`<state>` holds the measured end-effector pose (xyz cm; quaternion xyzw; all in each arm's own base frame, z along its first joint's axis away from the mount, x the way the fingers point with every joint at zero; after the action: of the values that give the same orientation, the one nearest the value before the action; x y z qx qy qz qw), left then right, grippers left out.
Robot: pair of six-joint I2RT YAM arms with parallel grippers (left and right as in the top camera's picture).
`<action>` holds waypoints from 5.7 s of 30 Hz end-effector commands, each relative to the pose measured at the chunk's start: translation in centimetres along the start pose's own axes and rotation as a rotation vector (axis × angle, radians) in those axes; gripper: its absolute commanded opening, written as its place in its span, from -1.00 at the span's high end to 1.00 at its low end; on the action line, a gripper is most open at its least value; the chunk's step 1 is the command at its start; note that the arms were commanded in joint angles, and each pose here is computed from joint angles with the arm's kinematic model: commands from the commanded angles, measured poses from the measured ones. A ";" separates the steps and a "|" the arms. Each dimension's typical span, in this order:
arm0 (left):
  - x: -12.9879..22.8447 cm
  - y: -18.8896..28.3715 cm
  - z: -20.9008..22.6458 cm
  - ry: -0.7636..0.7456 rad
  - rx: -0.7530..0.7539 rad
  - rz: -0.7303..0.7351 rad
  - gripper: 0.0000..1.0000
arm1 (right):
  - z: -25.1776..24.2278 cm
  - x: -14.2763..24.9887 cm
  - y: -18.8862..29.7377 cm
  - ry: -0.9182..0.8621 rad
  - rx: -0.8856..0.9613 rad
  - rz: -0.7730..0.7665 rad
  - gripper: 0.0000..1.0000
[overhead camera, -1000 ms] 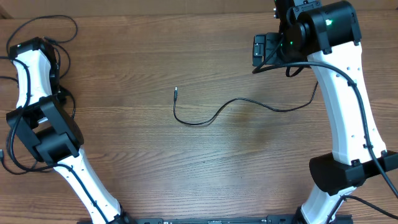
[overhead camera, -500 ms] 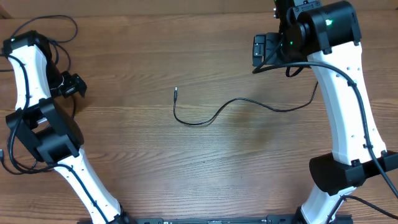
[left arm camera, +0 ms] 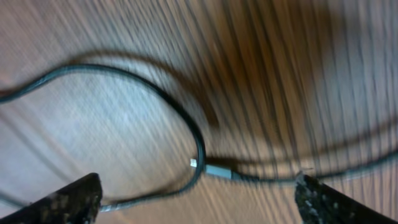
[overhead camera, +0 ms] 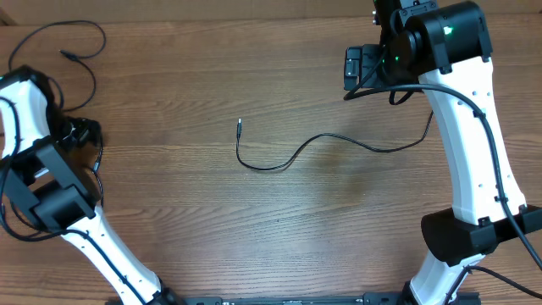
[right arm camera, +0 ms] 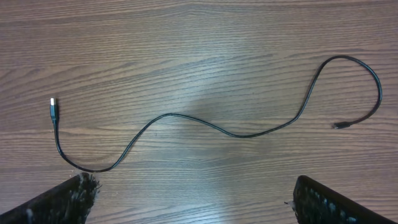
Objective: Untangle cables
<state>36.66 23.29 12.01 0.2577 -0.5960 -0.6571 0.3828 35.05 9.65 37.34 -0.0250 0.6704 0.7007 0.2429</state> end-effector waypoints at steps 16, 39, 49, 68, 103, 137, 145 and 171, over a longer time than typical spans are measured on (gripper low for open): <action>-1.3 -3.7 -1.9 -0.128 0.151 -0.083 0.92 | -0.3 0.2 1.1 0.003 -0.007 -0.029 -1.00; -4.1 5.6 -2.3 -0.364 0.026 -0.367 0.86 | -0.3 0.2 1.0 0.003 -0.007 -0.028 -1.00; -1.9 5.6 -3.5 -0.447 0.188 -0.246 -0.54 | -0.3 0.2 1.1 0.003 -0.007 -0.029 -1.00; 15.1 19.7 -9.7 -0.957 0.874 -0.114 -0.94 | -0.3 0.2 1.0 0.003 -0.007 -0.028 -0.99; 39.6 20.3 -1.1 -1.248 0.411 -0.241 -0.99 | 2.5 0.2 0.1 0.000 -0.251 0.085 -1.00; 35.4 17.0 -2.8 -0.896 0.220 -0.309 -0.99 | 9.0 15.5 -24.3 -0.477 0.004 0.465 -0.50; 35.4 17.0 -2.8 -0.896 0.220 -0.309 -0.99 | 9.5 15.4 -24.9 -0.423 -0.029 0.449 0.50; 29.5 21.5 -2.9 -0.706 1.028 -0.078 -0.99 | 12.9 17.0 7.1 0.677 -0.960 0.167 0.92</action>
<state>26.55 -0.82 34.90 0.2275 -0.8656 -0.4451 -0.0297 23.10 26.77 36.91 -0.2248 0.3554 0.9054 -0.0580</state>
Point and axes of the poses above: each gripper's point midway between its finger pads, its own y axis back along the fingers, its own z axis along the line the jaws close on, x = y × z, the point moved 9 cm from there along y, back along the fingers, and after that the axes turned 15 degrees about -y, right-handed, at the moved point
